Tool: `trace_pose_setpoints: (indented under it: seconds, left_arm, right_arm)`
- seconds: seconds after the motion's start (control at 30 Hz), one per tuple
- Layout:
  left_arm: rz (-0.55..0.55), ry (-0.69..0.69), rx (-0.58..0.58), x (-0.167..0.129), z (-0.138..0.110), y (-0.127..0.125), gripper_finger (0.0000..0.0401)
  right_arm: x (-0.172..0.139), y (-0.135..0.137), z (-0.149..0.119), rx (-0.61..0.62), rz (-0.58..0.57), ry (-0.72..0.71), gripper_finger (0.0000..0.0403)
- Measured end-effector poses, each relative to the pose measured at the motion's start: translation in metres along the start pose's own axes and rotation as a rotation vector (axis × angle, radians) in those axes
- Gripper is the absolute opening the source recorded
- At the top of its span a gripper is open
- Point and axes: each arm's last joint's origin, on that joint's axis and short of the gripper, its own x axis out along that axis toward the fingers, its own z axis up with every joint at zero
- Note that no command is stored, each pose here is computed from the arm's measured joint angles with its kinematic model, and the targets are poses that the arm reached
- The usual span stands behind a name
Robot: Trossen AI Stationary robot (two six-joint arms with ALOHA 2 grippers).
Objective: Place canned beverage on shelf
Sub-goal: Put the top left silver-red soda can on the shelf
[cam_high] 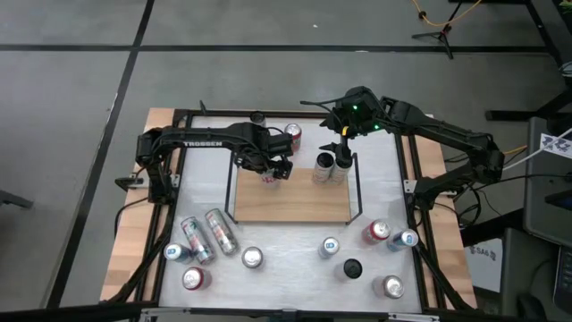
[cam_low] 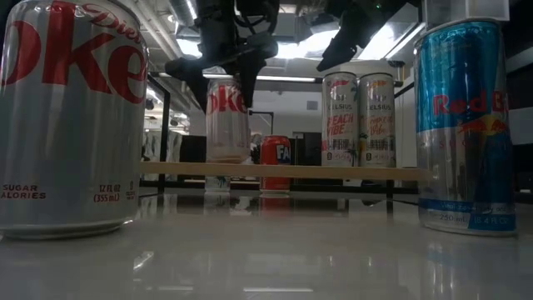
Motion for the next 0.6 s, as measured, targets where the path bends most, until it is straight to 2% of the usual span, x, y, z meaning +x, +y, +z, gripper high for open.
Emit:
trace_pose_setpoints:
  seconds: [0.37, 0.6]
  left_arm:
    - [-0.006, 0.008, -0.006, -0.0006, 0.0017, 0.001, 0.0325]
    - [-0.037, 0.07, 0.01, -0.0005, 0.0054, 0.003, 0.0325]
  right_arm:
    - [0.0, -0.0001, -0.0001, 0.0, 0.0, 0.0, 0.036]
    - [0.0, 0.0, 0.0, 0.0, 0.0, 0.0, 0.036]
